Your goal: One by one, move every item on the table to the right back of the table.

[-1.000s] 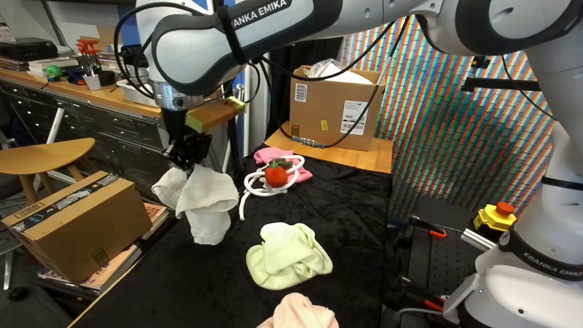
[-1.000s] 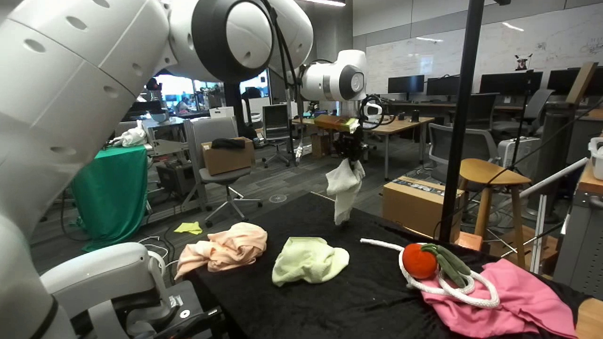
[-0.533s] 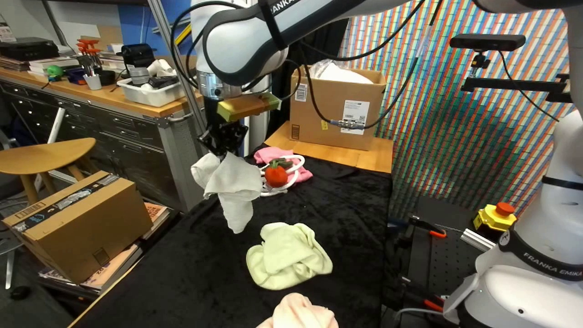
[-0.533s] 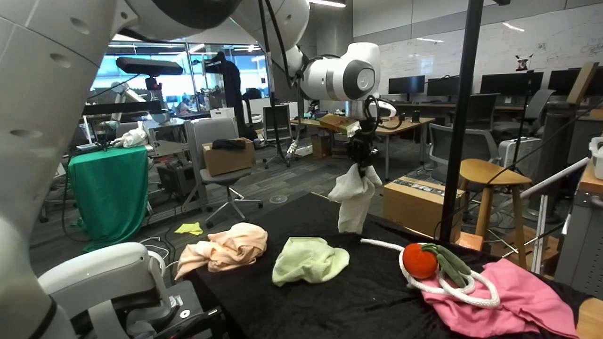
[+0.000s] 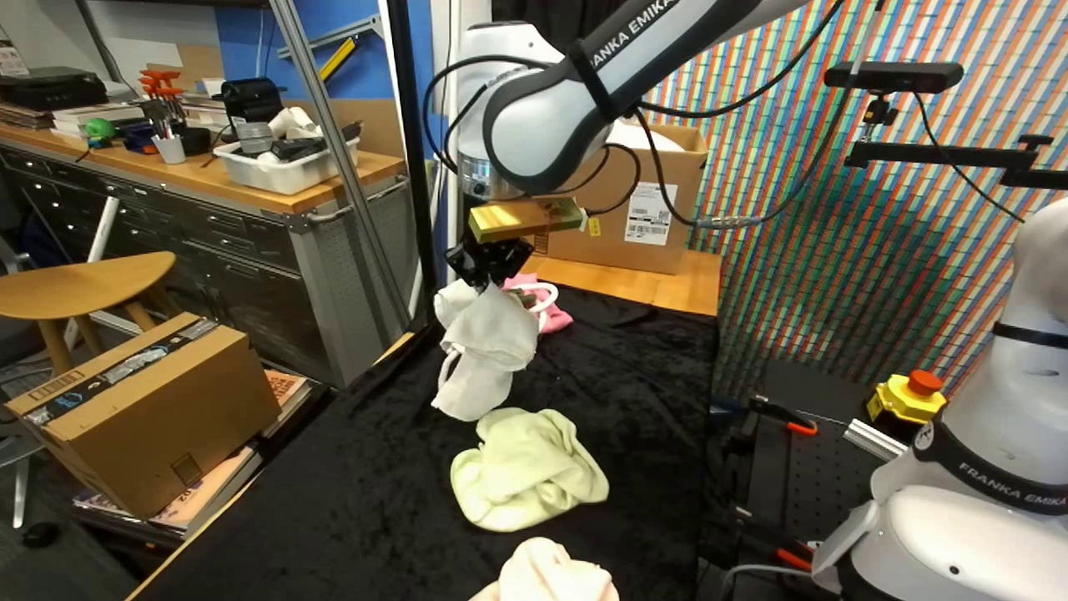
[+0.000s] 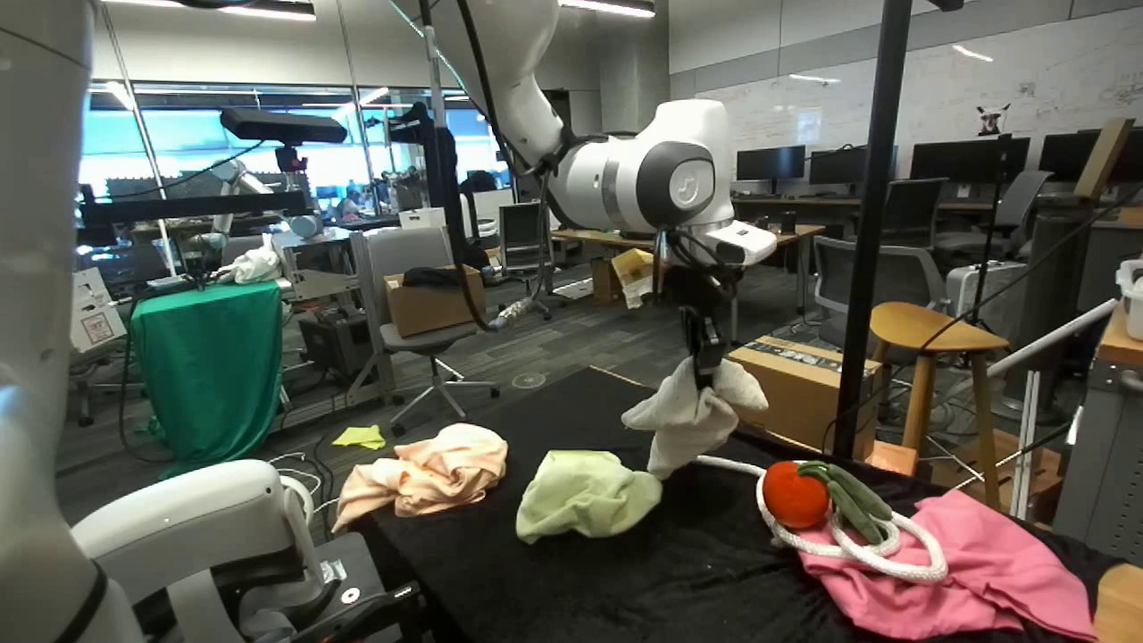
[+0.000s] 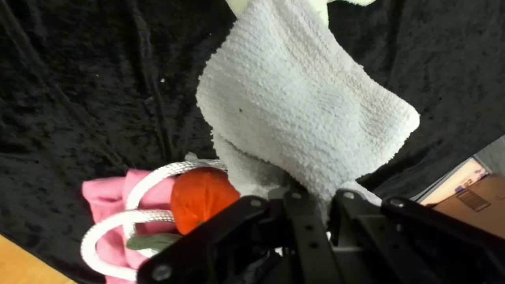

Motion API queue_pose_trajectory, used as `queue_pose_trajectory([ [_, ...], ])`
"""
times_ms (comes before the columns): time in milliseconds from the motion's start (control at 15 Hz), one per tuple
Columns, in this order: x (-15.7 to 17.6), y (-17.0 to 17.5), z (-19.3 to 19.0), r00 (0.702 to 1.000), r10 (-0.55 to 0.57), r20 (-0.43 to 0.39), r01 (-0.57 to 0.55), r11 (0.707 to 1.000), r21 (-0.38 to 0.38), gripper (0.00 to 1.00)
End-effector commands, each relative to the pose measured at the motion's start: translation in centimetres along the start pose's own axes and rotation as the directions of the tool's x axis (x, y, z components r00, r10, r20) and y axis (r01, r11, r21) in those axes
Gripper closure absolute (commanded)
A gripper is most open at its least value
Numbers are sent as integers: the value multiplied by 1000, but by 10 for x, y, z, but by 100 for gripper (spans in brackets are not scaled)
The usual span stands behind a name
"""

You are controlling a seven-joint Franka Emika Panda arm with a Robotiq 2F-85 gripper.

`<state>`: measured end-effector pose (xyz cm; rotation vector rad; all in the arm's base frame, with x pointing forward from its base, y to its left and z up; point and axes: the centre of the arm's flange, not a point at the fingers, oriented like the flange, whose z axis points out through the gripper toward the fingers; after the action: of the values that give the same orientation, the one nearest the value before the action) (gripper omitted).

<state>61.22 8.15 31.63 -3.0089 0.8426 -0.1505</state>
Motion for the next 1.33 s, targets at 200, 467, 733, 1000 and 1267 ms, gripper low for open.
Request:
queue_pose_trajectory([
  [200,-19,49,4,939,307,-158,-306,952,31,89],
  [467,-14,61,3,851,467,-241,-462,883,82,88],
  [733,-3,70,1,728,606,-322,-596,791,139,89],
  [1000,6,73,-1,580,710,-399,-696,686,210,89],
  [1267,10,69,1,477,745,-465,-735,629,253,89],
])
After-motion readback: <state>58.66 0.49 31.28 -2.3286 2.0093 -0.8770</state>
